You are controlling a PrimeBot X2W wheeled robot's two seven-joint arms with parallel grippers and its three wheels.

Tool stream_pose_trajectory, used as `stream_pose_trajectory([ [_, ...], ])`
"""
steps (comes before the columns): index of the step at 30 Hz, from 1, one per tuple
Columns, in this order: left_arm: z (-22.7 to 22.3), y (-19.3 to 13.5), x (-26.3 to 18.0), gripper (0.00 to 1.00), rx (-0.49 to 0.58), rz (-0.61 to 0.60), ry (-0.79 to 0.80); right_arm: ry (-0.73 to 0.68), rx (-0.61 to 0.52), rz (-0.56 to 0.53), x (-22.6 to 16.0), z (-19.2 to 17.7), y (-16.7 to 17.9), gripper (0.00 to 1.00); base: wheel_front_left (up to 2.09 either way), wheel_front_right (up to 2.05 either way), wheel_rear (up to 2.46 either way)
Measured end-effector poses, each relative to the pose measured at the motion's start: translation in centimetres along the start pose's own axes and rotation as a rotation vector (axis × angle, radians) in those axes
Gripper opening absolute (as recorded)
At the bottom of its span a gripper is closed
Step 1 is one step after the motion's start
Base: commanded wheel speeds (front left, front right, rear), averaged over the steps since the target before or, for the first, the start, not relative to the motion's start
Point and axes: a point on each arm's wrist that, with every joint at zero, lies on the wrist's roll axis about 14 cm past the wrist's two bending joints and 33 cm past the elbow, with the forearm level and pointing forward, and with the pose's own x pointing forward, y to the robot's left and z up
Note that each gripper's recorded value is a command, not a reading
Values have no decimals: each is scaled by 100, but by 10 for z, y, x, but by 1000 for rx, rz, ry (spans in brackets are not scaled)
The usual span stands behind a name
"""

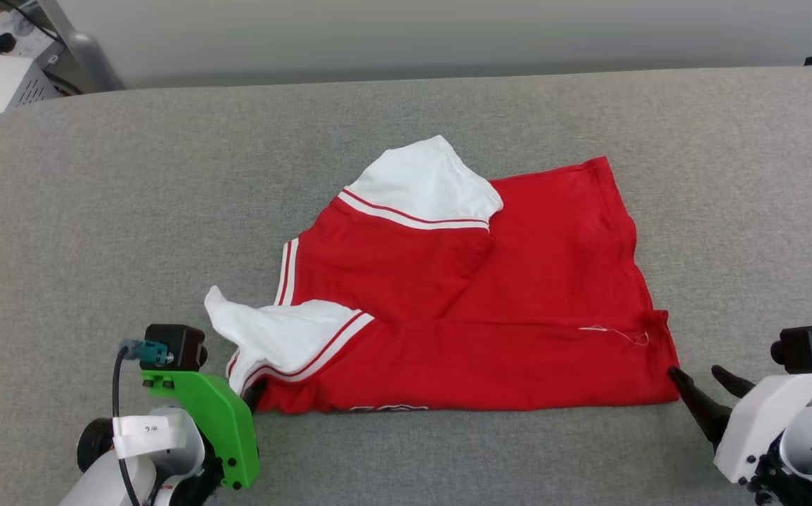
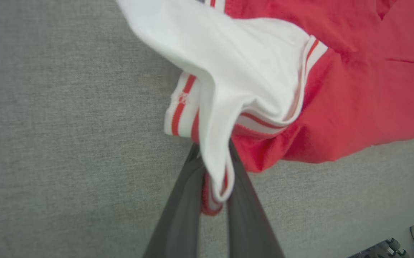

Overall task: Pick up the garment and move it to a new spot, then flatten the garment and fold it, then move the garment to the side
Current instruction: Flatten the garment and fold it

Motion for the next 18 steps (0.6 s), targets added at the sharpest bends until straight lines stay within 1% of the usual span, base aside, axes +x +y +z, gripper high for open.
stream_pose_trajectory([
  [5,10,-2,-1,0,10,-2,-30,78,-25,38,21,-2,11,100,0,0,0],
  [11,7,0,1,0,1,5,-21,246,-37,70,41,-29,17,100,0,0,0],
  [12,6,2,1,0,-2,10,-20,282,-35,72,43,-35,18,95,0,0,0],
  [13,5,3,1,0,-4,16,-19,302,-34,79,45,-38,20,55,0,0,0],
  [14,4,4,0,0,-5,19,-17,319,-29,84,46,-40,21,8,0,0,0],
  [15,4,5,0,0,-7,21,-19,329,-29,86,47,-41,21,0,0,0,0],
  [18,6,4,-1,0,-11,21,-39,336,-26,104,49,-41,26,0,0,0,0],
])
